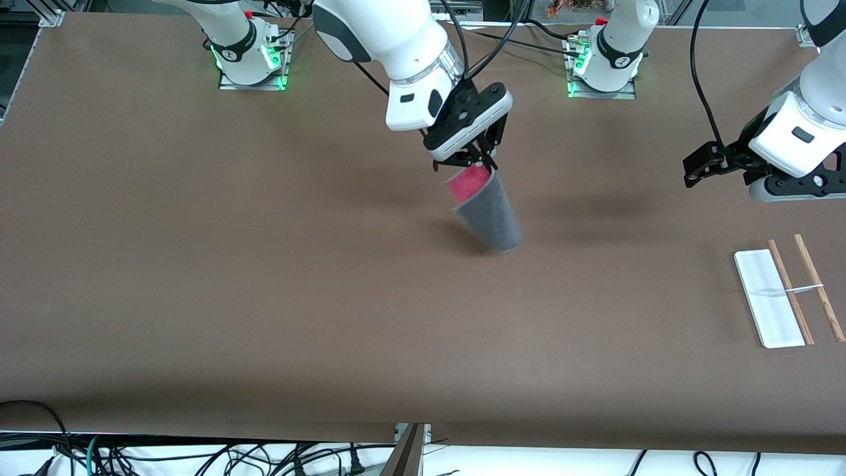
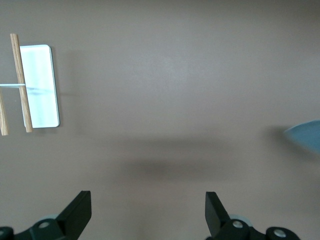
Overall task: Pass towel and hang on rack
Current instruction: 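Lift the towel with the right gripper toward the table middle, then hold the towel up with the right gripper while the left gripper approaches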
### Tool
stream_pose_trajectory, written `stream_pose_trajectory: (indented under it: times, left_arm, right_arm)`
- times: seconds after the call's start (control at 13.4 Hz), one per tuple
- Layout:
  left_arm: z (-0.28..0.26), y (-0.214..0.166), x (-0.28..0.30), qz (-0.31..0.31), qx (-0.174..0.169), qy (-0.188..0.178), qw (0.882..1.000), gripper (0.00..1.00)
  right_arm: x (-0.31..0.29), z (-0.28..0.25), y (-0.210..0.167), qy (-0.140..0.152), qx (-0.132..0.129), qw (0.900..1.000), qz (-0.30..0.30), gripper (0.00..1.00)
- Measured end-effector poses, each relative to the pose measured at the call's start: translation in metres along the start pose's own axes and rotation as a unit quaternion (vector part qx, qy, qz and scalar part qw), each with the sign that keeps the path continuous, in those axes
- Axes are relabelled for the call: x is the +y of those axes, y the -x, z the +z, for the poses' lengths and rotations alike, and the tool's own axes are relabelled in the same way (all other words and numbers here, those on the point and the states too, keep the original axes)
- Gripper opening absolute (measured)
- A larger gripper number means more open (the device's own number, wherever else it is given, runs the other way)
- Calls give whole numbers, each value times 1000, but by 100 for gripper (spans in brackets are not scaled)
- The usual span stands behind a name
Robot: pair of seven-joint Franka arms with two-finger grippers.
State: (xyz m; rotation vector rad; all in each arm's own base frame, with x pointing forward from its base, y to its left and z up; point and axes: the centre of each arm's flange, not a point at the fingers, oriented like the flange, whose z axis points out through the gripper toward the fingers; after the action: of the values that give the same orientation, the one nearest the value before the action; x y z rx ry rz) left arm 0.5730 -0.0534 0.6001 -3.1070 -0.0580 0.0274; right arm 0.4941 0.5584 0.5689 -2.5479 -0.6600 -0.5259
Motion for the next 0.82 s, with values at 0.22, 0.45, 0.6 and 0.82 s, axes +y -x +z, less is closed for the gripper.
stream_pose_trajectory:
  times: [0.22,0.45,0.6,0.82]
  left_arm:
    - [12,-1,-3,25,-12,7,1000,100]
    - [53,-5,3,32,-37,24,999,100]
    - [76,-6,4,36,-45,32,998,100]
    - [98,-10,8,96,-27,65,993,100]
  right_arm:
    - [-9,-3,1,-5,3,1000,-5,2]
    - [-10,-4,-1,-8,11,1000,-5,2]
    - [-11,-6,-5,-17,33,999,-4,2]
    - [-10,-3,-6,-19,38,999,-4,2]
